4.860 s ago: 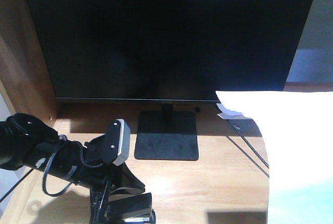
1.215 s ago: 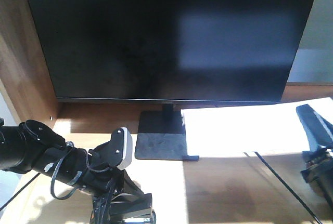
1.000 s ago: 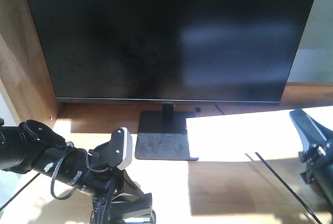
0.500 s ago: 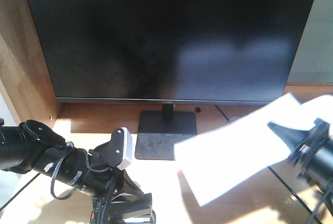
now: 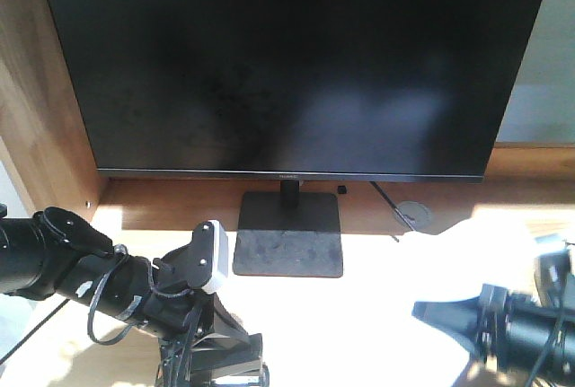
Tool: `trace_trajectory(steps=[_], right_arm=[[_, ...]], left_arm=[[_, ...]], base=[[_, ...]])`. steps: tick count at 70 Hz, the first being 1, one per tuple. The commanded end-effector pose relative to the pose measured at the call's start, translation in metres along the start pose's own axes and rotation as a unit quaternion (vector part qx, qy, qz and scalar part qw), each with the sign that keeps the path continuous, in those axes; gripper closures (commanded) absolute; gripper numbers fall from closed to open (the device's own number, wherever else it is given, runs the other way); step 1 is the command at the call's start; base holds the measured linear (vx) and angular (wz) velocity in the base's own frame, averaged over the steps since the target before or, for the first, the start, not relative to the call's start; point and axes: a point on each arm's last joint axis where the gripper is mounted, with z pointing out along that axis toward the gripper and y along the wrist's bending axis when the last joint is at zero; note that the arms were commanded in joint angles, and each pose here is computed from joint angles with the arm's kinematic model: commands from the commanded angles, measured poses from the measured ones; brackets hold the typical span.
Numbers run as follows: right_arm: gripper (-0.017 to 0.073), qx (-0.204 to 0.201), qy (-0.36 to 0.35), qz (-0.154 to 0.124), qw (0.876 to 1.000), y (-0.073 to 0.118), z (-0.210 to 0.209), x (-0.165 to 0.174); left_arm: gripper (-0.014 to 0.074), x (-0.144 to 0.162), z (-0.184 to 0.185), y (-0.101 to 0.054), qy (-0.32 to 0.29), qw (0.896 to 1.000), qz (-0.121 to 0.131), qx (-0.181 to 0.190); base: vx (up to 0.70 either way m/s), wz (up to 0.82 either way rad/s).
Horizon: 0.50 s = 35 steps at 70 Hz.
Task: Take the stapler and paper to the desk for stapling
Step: 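Lower the white paper with the right gripper onto the desk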
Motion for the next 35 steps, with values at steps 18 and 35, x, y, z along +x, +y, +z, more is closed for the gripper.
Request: trace_trajectory(steps=[18,35], right_arm=[[0.0562,-0.063,0.104,-0.044,0.992,0.015,-0.005,0.015],[0.0562,-0.067,0.162,-0.092,0.98,0.018,0.003,0.028]], left_arm=[[0.0599,-0.017,-0.01,-0.001,-0.035,0.999,0.001,-0.006],[0.0599,-0.017,-0.01,-0.001,-0.035,0.999,0.001,-0.006]], base=[[0.0,0.0],[0.0,0.0]])
